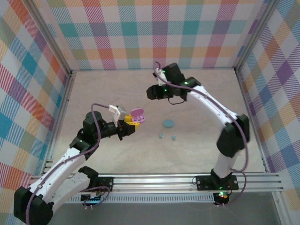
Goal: Insert wireless bluetooth earbuds into charging case
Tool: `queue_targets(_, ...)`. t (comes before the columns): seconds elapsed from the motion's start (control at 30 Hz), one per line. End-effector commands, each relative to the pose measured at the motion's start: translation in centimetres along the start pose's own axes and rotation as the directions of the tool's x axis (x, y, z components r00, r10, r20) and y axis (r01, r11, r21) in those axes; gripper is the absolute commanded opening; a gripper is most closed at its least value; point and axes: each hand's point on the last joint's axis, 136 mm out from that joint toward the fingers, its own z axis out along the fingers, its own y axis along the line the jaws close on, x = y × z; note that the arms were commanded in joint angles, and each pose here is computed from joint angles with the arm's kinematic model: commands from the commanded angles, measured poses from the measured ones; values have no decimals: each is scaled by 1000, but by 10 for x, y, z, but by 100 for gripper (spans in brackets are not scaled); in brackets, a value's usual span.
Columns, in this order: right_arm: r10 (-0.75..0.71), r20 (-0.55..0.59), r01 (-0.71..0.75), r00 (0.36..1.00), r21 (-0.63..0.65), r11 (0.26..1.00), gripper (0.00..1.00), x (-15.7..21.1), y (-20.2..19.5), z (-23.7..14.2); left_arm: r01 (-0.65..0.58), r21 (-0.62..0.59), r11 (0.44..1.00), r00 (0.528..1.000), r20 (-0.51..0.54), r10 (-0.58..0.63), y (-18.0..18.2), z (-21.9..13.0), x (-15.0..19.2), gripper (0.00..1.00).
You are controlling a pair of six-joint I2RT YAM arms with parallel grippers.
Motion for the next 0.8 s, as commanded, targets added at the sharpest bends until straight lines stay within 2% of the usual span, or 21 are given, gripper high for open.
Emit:
queue_targets(0.0,58,-84,-52,995,66,996,45,7,-19,41,-17,-16,1000,999,31,17,2,-4,-9,0)
queue_targets(0.17,94,-149,-76,984,125,989,43,6,-30,97,-20,-24,1000,999,35,21,0,-8,-10,0)
queue_targets(0.33,122,-187,-67,975,274,959,43,16,-41,136,-23,-23,999,999,35,24,-2,-10,-10,0)
queue_targets(0.53,174,-197,-94,965,360,928,41,32,-47,169,-26,-15,1000,999,35,26,-4,-11,-9,0)
queue_targets(0.77,200,-176,-116,964,397,910,37,39,-58,187,-31,-8,999,999,39,32,-7,-14,-8,0)
